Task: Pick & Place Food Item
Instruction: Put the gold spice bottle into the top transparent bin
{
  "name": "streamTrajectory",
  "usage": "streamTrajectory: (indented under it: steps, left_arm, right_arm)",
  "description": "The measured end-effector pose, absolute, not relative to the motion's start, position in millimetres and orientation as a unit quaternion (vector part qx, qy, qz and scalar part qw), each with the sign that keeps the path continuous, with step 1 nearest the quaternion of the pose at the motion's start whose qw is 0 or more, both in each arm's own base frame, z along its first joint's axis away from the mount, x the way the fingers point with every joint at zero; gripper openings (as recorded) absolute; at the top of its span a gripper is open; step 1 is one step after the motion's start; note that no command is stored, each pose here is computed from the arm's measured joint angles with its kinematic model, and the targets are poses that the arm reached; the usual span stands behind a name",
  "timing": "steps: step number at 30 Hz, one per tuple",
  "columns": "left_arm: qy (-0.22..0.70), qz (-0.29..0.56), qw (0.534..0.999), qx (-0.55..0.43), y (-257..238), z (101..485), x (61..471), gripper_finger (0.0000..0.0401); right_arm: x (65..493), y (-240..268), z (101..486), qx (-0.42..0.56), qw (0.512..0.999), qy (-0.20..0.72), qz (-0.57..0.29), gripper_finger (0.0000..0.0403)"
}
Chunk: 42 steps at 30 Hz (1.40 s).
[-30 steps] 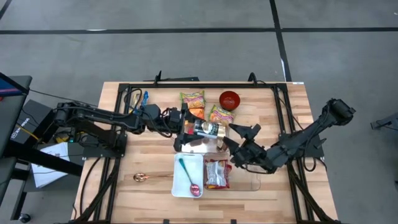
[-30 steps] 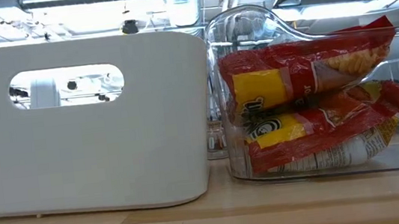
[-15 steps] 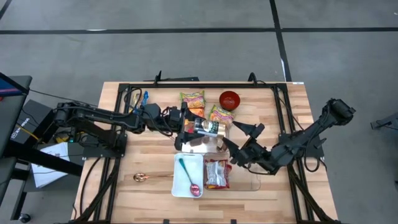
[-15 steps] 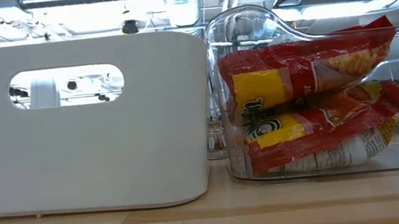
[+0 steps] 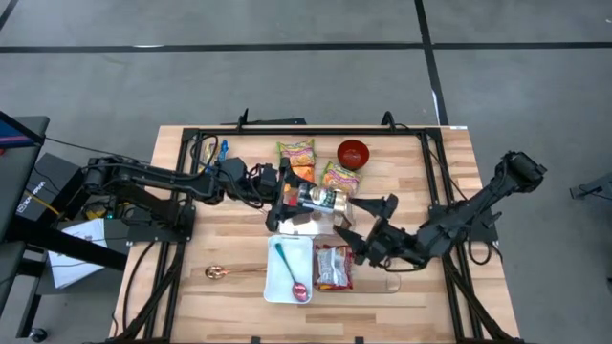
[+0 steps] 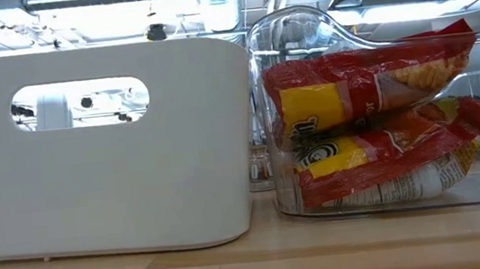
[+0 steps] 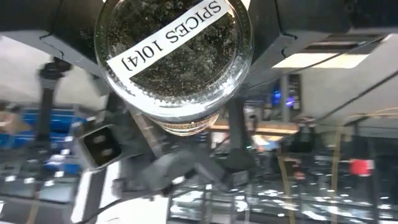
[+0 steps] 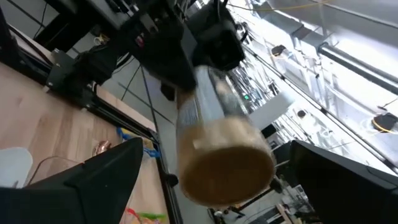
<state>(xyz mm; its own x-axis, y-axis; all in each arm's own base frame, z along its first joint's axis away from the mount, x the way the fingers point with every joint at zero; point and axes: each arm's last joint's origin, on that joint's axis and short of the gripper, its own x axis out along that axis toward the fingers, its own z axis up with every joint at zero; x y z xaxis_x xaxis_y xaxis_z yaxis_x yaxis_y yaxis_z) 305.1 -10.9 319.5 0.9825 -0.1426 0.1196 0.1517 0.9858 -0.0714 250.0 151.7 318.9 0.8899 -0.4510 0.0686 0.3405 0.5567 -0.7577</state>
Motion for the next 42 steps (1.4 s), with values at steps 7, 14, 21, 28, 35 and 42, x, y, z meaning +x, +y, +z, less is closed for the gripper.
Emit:
streamTrajectory:
  steps: [7,14,21,28,35,42]
  left_arm:
    - [-0.049,-0.099,0.993,-0.044,-18.1,318.4,304.6,0.0275]
    - [-0.042,-0.102,0.993,-0.045,-19.4,317.2,304.7,0.0275]
    - [-0.042,-0.102,0.993,-0.045,-19.4,317.2,304.6,0.0275]
    - [-0.040,-0.106,0.993,-0.045,-19.6,317.0,304.4,0.0275]
    - [-0.038,-0.106,0.993,-0.042,-19.3,316.7,304.3,0.0302]
    - [0.007,-0.065,0.998,0.001,-17.3,310.0,302.3,0.0356]
  right_arm:
    - [262.1,136.6,314.8,-0.406,0.889,0.063,-0.203,0.0400]
    - [264.4,134.3,314.1,-0.405,0.893,0.057,-0.189,0.0400]
    - [263.7,136.1,312.0,-0.409,0.892,0.063,-0.183,0.0372]
    - [265.1,133.4,310.2,-0.407,0.892,0.071,-0.185,0.0293]
    - [267.1,129.1,309.9,-0.401,0.893,0.074,-0.192,0.0270]
    - [267.3,127.5,315.7,-0.391,0.888,0.083,-0.227,0.0270]
